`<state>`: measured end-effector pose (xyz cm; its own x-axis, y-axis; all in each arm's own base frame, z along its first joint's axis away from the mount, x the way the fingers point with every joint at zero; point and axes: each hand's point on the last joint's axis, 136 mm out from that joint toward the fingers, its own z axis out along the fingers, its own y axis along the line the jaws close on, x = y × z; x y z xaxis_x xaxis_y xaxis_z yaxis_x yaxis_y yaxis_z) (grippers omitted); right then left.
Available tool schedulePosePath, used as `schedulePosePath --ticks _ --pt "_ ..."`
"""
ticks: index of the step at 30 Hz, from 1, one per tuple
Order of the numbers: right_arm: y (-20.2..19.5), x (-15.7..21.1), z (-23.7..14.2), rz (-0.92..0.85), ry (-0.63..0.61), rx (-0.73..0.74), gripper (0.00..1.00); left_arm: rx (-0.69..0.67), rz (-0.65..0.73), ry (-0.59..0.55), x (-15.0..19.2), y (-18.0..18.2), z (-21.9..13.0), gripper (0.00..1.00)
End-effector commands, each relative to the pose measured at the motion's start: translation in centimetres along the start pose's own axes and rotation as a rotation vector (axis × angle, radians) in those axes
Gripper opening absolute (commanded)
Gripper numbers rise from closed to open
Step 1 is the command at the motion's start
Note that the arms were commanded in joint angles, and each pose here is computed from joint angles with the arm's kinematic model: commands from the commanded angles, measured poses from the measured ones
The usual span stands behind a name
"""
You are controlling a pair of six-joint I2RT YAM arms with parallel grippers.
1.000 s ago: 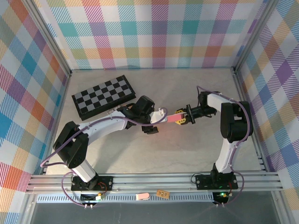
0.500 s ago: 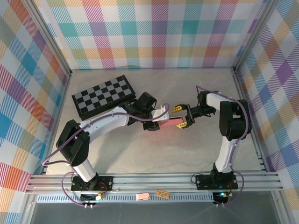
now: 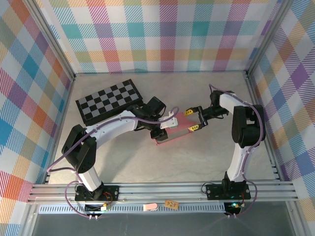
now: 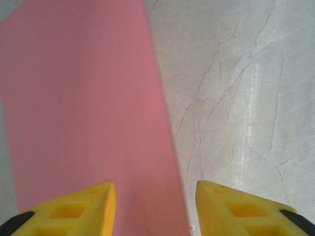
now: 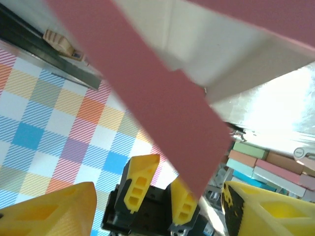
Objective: Fold the paper box
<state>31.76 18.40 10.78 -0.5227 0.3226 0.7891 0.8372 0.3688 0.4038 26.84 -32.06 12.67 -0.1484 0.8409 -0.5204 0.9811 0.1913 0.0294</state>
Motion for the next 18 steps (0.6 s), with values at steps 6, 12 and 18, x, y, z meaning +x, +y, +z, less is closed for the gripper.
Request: schedulePosePath --ticks 6,12,18 --pt "-1.3 -1.3 0.0 -0.056 -0.129 0.084 0.68 -0.030 -0.177 -0.114 -1.9 0.0 -3.7 0.57" --pt "-1.7 -1.2 -0.8 -0.157 -0.191 0.108 0.75 -0.130 -1.005 -0.175 1.6 6.9 -6.4 0.61" --pt "-2.8 -2.9 0.4 -0.154 -0.155 0.138 0.68 0.035 -1.583 -0.261 5.5 8.3 -3.7 0.56"
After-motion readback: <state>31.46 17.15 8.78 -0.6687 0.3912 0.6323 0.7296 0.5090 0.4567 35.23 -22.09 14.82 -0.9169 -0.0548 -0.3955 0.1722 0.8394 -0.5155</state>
